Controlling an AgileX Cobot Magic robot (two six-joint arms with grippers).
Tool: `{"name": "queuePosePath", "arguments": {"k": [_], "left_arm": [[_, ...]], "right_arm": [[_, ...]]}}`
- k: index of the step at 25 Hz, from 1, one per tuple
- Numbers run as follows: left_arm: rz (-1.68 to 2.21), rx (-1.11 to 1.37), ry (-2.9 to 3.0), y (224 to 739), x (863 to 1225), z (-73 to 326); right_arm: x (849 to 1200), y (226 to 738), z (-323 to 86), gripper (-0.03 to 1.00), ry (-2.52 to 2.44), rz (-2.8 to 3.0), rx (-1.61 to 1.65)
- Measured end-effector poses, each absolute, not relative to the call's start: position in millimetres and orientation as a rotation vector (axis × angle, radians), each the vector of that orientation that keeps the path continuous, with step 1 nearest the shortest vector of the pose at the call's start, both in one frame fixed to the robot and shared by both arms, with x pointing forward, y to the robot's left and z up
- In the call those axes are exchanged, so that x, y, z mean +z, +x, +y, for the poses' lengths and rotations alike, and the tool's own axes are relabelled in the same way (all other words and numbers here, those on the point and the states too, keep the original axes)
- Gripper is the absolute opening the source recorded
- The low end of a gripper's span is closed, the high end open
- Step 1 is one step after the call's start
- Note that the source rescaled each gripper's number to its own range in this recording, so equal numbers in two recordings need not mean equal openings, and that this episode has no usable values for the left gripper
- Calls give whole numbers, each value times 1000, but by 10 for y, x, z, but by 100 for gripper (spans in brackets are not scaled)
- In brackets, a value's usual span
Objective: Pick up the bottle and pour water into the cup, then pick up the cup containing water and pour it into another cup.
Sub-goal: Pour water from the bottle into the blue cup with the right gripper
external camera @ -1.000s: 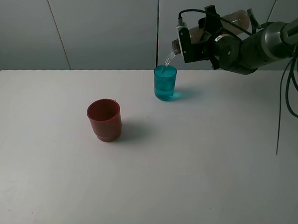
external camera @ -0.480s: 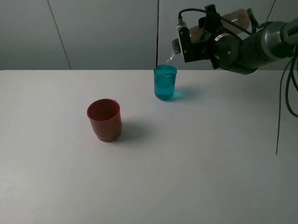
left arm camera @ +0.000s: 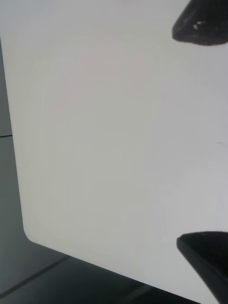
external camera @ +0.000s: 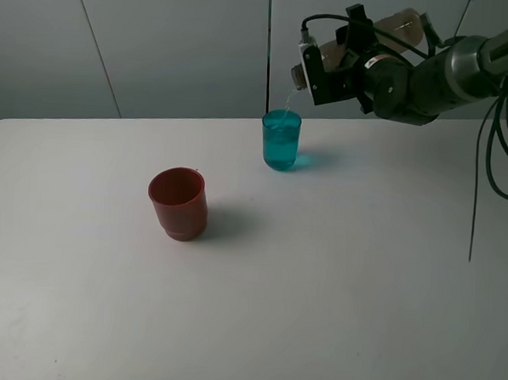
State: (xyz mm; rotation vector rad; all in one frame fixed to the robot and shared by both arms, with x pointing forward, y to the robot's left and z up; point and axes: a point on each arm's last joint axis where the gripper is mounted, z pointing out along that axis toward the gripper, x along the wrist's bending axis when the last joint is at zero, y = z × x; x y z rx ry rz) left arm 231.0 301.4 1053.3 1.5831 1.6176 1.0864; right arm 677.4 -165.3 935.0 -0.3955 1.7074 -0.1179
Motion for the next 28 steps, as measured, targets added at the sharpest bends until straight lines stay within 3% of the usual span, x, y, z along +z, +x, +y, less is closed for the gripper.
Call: {"name": "queuePosePath", "arguments": {"k": [28], "left_arm": [[1618, 1086, 1583, 2310, 10533, 3014]], "right_arm": [[9174, 6728, -1616, 0, -512, 1667, -139]]}}
